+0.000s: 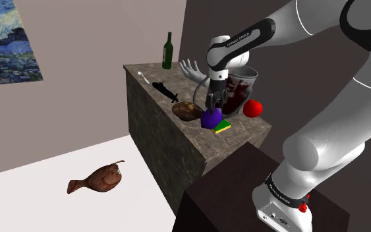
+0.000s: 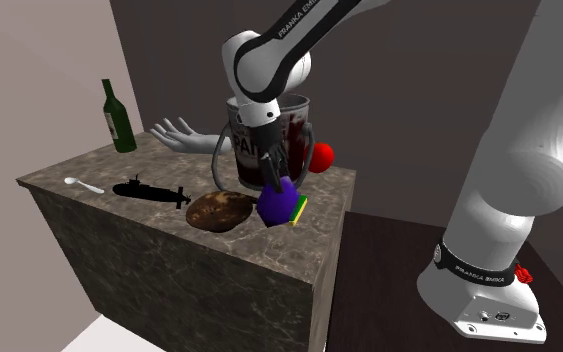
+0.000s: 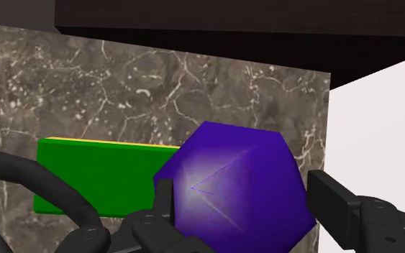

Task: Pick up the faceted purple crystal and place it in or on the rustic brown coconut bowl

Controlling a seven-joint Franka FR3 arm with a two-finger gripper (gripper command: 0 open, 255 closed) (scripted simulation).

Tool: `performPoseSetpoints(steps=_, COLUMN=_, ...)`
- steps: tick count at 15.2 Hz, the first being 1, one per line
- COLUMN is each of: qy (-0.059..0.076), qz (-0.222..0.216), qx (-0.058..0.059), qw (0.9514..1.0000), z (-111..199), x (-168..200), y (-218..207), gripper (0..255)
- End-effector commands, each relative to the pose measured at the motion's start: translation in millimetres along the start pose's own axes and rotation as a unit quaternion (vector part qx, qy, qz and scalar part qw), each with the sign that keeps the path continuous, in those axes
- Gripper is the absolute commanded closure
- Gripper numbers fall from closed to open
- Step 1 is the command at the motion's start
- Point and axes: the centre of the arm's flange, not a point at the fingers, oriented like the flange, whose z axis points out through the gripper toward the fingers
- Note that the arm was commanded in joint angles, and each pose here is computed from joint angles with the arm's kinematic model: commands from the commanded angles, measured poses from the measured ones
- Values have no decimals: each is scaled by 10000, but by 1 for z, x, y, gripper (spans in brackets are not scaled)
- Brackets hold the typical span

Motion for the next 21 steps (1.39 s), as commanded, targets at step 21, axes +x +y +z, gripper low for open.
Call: performPoseSetpoints(steps=21, qy=0, qz=0, qx=0, qw=10000, z=-135, x=89, y=6, gripper=255)
